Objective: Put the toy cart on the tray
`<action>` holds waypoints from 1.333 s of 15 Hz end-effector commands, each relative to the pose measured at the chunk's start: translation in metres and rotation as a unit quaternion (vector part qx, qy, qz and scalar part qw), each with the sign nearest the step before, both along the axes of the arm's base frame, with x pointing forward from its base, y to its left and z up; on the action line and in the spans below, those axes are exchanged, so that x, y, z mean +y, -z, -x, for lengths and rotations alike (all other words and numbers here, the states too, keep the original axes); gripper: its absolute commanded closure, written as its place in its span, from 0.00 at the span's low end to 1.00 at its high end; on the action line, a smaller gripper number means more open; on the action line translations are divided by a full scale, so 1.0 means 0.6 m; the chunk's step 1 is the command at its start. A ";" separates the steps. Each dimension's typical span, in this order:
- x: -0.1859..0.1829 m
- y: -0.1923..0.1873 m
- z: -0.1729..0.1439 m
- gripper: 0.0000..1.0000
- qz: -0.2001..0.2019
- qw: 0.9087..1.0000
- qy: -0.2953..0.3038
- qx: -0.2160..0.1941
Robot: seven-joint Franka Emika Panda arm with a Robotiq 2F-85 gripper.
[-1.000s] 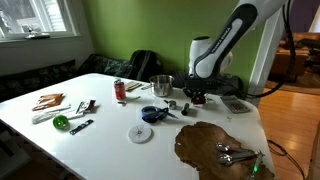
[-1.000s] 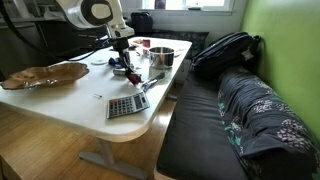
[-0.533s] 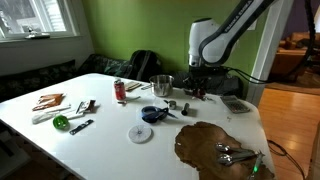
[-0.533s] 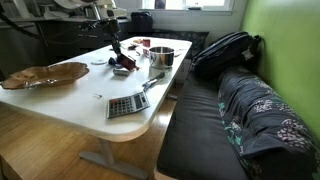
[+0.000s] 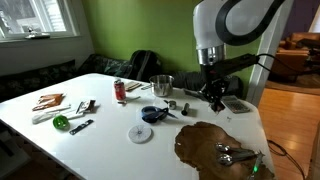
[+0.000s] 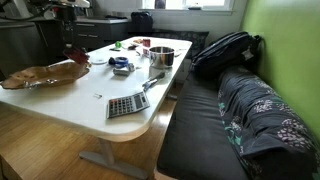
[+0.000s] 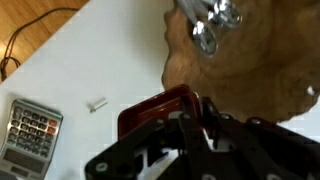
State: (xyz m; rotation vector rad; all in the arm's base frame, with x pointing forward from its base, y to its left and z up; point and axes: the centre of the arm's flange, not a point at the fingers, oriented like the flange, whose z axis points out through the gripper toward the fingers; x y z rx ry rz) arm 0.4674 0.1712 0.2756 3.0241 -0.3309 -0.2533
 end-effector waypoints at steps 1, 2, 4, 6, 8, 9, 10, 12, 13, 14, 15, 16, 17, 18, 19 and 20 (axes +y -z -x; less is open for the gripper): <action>0.048 -0.018 0.064 0.96 -0.025 0.995 -0.068 0.072; 0.066 -0.016 0.072 0.97 -0.030 0.991 -0.093 0.090; 0.098 -0.006 0.077 0.96 -0.042 0.984 -0.139 0.102; 0.124 0.001 0.081 0.96 -0.049 0.978 -0.172 0.104; 0.147 0.015 0.077 0.96 -0.057 0.974 -0.196 0.103; 0.157 0.023 0.076 0.96 -0.053 0.974 -0.200 0.097; 0.165 0.032 0.072 0.96 -0.047 0.974 -0.202 0.096; 0.180 0.055 0.062 0.96 -0.034 0.974 -0.200 0.105; 0.185 0.065 0.057 0.96 -0.026 0.974 -0.202 0.103; 0.190 0.080 0.049 0.96 -0.015 0.974 -0.206 0.094; 0.196 0.092 0.040 0.96 -0.011 0.974 -0.206 0.091; 0.201 0.104 0.031 0.96 -0.008 0.974 -0.209 0.090; 0.208 0.112 0.030 0.96 -0.004 0.974 -0.211 0.087; 0.214 0.119 0.029 0.82 -0.003 0.973 -0.213 0.090; 0.220 0.127 0.029 0.78 -0.002 0.973 -0.212 0.096; 0.222 0.130 0.029 0.80 0.000 0.973 -0.211 0.098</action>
